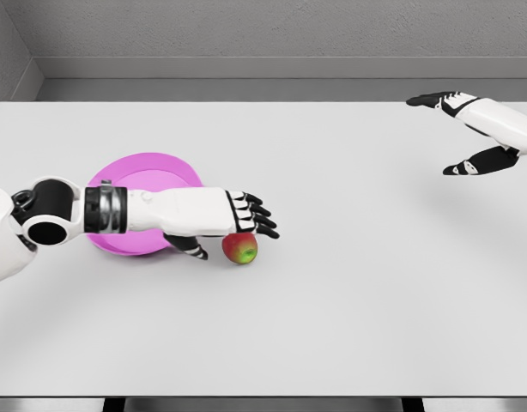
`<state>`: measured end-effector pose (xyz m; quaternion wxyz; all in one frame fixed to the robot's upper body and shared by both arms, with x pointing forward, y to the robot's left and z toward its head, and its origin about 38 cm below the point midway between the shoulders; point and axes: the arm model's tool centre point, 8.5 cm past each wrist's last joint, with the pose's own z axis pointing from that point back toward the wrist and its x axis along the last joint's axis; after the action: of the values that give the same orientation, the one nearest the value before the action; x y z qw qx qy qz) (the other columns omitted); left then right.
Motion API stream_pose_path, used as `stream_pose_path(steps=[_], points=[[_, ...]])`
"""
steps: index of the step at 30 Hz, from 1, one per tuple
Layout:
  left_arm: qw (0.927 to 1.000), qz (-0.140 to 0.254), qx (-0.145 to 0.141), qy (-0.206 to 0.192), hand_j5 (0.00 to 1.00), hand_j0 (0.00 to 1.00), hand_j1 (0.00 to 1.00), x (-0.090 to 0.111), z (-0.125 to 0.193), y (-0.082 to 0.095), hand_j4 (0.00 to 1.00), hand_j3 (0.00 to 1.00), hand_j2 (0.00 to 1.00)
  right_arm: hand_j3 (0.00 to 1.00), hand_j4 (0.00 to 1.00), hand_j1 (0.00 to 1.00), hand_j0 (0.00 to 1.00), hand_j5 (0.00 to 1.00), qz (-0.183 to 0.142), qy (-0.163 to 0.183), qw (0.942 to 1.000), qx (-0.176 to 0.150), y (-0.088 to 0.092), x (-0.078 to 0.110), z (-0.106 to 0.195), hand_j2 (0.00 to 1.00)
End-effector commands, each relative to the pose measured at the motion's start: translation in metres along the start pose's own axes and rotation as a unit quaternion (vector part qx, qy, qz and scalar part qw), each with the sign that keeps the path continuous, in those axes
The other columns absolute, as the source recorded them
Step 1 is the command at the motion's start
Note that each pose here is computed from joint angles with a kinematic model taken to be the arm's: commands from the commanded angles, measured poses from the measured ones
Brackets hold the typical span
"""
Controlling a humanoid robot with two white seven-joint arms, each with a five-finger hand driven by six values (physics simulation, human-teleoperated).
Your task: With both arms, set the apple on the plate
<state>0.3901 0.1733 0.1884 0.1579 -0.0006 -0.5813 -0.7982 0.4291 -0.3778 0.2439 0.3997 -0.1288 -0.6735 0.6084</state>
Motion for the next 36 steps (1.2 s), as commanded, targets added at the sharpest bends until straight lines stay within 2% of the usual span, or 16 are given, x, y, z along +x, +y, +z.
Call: stream_pose_path(steps=[1, 8, 13, 15, 20, 28, 31, 33, 35, 36], points=[[1.0000, 0.000, 0.001, -0.005, 1.00, 1.00, 1.00, 0.002, -0.005, 0.000, 1.00, 1.00, 1.00, 1.00, 1.00, 1.00, 1.00, 1.00, -0.003, 0.000, 1.0000, -0.002, -0.001, 0.000, 0.000, 1.00], [0.9996, 0.010, -0.024, -0.013, 1.00, 1.00, 1.00, 0.005, -0.013, -0.018, 1.00, 1.00, 1.00, 1.00, 1.00, 1.00, 1.00, 1.00, -0.003, 0.000, 1.0000, -0.002, -0.001, 0.000, 0.000, 1.00], [0.9995, 0.009, -0.018, -0.025, 1.00, 1.00, 1.00, 0.010, -0.025, -0.014, 1.00, 1.00, 1.00, 1.00, 1.00, 1.00, 1.00, 1.00, -0.006, 0.001, 1.0000, 0.002, 0.004, -0.001, 0.001, 1.00], [0.9998, 0.011, -0.015, 0.003, 1.00, 1.00, 1.00, 0.003, -0.024, -0.006, 1.00, 1.00, 1.00, 1.00, 1.00, 1.00, 1.00, 1.00, -0.006, 0.002, 1.0000, 0.002, 0.004, -0.001, 0.001, 1.00], [0.9985, 0.024, -0.016, 0.047, 1.00, 1.00, 1.00, -0.007, -0.023, -0.005, 1.00, 1.00, 1.00, 1.00, 1.00, 1.00, 1.00, 1.00, -0.005, 0.002, 1.0000, 0.002, 0.003, -0.001, 0.002, 1.00], [0.9978, 0.015, -0.024, 0.060, 0.97, 0.97, 0.97, -0.010, -0.022, -0.007, 0.97, 0.97, 0.97, 1.00, 1.00, 1.00, 1.00, 1.00, -0.006, 0.003, 1.0000, 0.003, 0.005, -0.001, 0.001, 1.00], [0.9955, 0.018, -0.058, 0.073, 0.95, 0.95, 0.95, -0.012, -0.022, -0.010, 0.95, 0.95, 0.95, 1.00, 1.00, 1.00, 1.00, 1.00, -0.006, 0.004, 1.0000, 0.005, 0.006, -0.002, 0.002, 1.00], [0.9945, 0.019, -0.065, 0.079, 0.95, 0.95, 0.95, -0.014, -0.022, -0.009, 0.95, 0.95, 0.95, 1.00, 1.00, 1.00, 1.00, 1.00, -0.010, 0.009, 0.9999, 0.007, 0.009, -0.005, 0.004, 1.00], [0.9947, 0.018, -0.065, 0.078, 0.95, 0.95, 0.95, -0.013, -0.022, -0.008, 0.95, 0.95, 0.95, 1.00, 1.00, 1.00, 1.00, 1.00, -0.014, 0.040, 0.9990, 0.011, 0.005, -0.022, 0.019, 1.00], [0.9952, 0.017, -0.063, 0.073, 0.95, 0.95, 0.95, -0.011, -0.026, -0.007, 0.95, 0.95, 0.95, 1.00, 1.00, 1.00, 1.00, 1.00, -0.018, 0.046, 0.9987, 0.011, 0.006, -0.026, 0.021, 1.00]])
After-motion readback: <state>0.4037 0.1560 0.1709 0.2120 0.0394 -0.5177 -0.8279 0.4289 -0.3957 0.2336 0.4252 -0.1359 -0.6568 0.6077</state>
